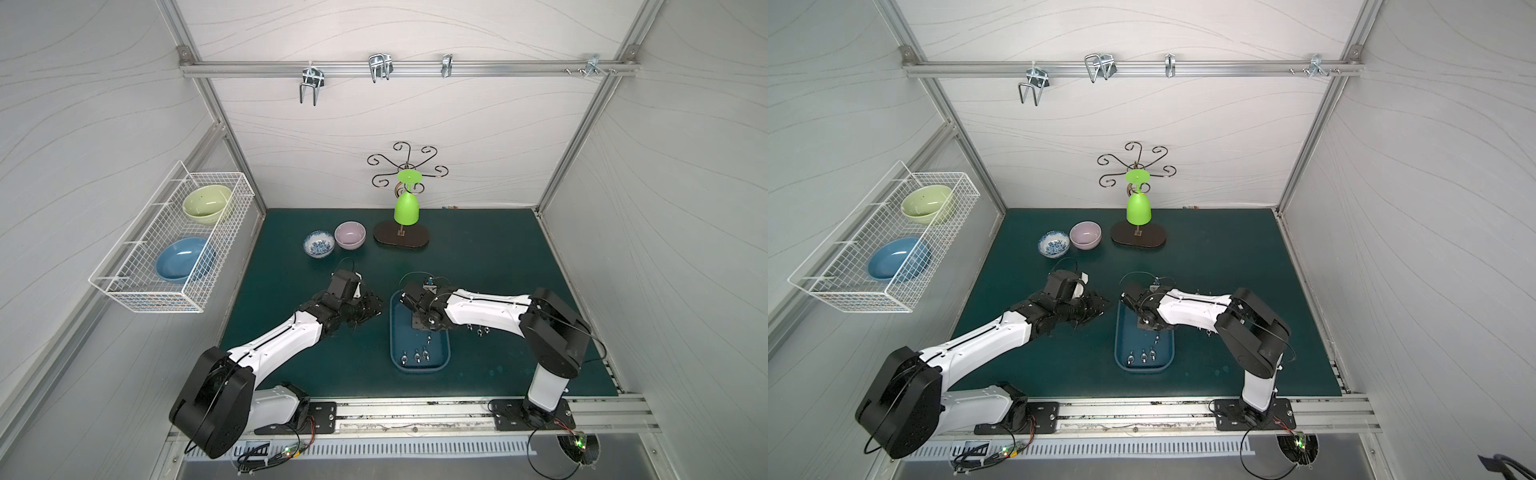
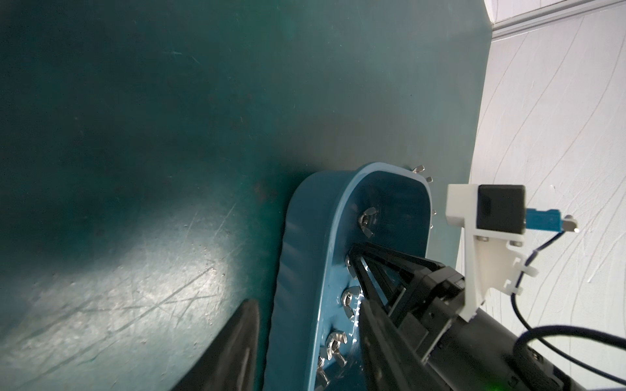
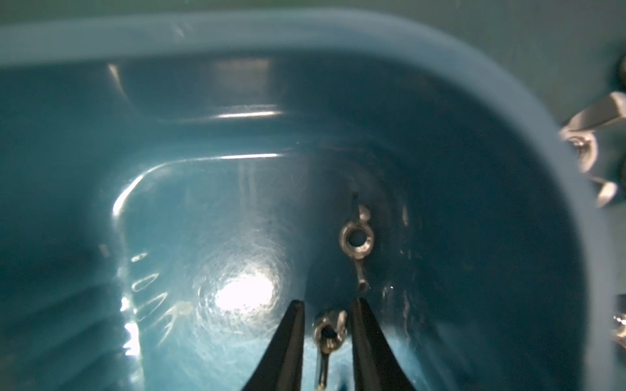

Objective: Take out the wing nut from the storage box
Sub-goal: Pick up the wing nut from the storage box.

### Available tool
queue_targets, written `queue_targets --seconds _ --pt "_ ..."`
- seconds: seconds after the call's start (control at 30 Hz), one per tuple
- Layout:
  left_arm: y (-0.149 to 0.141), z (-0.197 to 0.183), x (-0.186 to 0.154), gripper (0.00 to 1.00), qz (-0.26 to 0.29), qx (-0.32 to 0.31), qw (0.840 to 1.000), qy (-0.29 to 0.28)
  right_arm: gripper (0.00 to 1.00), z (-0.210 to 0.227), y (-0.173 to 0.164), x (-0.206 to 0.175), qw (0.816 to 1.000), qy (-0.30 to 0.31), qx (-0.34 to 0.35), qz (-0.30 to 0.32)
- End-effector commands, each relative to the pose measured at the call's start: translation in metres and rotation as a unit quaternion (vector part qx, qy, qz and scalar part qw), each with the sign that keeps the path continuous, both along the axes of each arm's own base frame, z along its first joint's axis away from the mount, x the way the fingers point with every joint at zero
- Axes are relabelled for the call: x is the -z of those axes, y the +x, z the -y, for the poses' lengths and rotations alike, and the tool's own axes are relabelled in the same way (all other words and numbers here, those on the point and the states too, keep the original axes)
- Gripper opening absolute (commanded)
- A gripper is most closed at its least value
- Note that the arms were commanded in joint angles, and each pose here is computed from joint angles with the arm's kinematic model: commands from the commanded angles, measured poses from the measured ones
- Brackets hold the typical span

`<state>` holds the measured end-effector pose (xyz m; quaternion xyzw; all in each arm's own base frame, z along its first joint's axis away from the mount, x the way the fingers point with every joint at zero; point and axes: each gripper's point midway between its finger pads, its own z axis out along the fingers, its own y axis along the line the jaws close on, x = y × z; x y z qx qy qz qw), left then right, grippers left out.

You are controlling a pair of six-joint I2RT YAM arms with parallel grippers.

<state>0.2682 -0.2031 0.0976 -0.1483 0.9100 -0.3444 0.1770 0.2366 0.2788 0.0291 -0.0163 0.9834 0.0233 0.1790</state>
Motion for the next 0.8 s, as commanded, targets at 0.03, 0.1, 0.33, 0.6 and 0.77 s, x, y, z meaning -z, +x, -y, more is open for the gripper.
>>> queue_targets --seconds 0.03,0.1,0.33,0.6,0.77 --pt "0.006 0.004 -0.004 0.52 0.016 0.008 1.0 -0.008 0.25 -0.001 0.002 0.003 1.0 -0.004 -0.003 -0.004" --pt "0.006 0.004 -0.003 0.51 0.015 0.008 1.0 -0.008 0.24 -0.001 0.002 0.005 1.0 -0.007 -0.003 -0.006" --pt "0.006 0.003 -0.005 0.51 0.017 0.007 1.0 -0.008 0.2 0.002 0.003 0.011 1.0 -0.021 -0.006 -0.003" --pt "0.007 0.006 -0.004 0.51 0.014 0.011 1.0 -0.011 0.09 0.002 0.003 0.011 0.999 -0.043 -0.021 0.012" --pt "0.007 0.005 0.001 0.5 0.009 0.009 1.0 -0.005 0.02 0.001 0.001 0.011 0.999 -0.044 -0.029 0.013"
